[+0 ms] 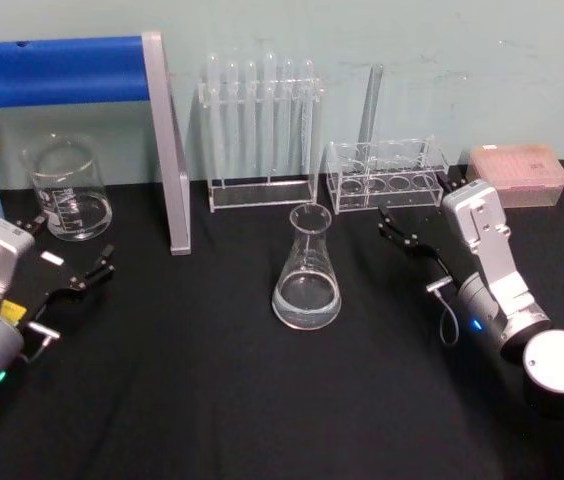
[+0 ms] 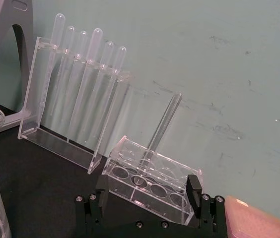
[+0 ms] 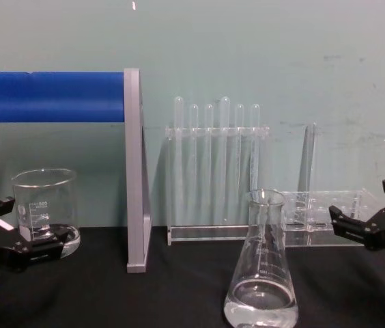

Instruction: Grasp the erlenmeyer flask with one hand, shake it three times, then place it back.

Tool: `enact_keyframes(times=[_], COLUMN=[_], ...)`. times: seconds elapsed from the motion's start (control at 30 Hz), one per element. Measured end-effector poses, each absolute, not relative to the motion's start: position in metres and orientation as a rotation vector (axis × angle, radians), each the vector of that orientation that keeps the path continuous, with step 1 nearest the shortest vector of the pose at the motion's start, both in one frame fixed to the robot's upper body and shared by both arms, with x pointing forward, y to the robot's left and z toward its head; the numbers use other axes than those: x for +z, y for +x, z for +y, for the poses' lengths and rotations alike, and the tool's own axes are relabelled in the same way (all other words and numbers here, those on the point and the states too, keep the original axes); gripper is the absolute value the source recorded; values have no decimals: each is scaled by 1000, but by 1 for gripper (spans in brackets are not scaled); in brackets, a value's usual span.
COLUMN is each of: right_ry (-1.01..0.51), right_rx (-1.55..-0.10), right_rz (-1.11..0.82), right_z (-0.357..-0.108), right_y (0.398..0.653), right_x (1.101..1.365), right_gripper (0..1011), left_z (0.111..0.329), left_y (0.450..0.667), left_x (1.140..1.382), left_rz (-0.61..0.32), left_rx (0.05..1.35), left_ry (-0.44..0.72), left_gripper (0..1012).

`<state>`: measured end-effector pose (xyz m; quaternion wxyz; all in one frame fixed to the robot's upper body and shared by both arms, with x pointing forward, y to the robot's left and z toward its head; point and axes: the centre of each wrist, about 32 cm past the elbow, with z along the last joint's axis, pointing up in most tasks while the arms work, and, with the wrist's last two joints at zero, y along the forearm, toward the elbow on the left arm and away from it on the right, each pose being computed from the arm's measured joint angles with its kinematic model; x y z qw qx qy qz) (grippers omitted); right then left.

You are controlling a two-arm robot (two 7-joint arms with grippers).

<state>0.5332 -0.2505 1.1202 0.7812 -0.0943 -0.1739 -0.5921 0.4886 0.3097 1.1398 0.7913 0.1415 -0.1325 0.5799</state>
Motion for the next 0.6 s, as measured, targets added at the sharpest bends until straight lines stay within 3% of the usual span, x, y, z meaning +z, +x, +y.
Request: enact_keyframes(times=[0.6], right_ry=[-203], right_rx=[-1280], right_rz=[-376], right_z=[-250], right_y=[533], right_x=[1120], right_gripper=[1000], left_z=[310], left_y=[489], left_x=[1140], left_rz=[-285], left_rx=[1248], left_ry=[304], left_gripper=[1001])
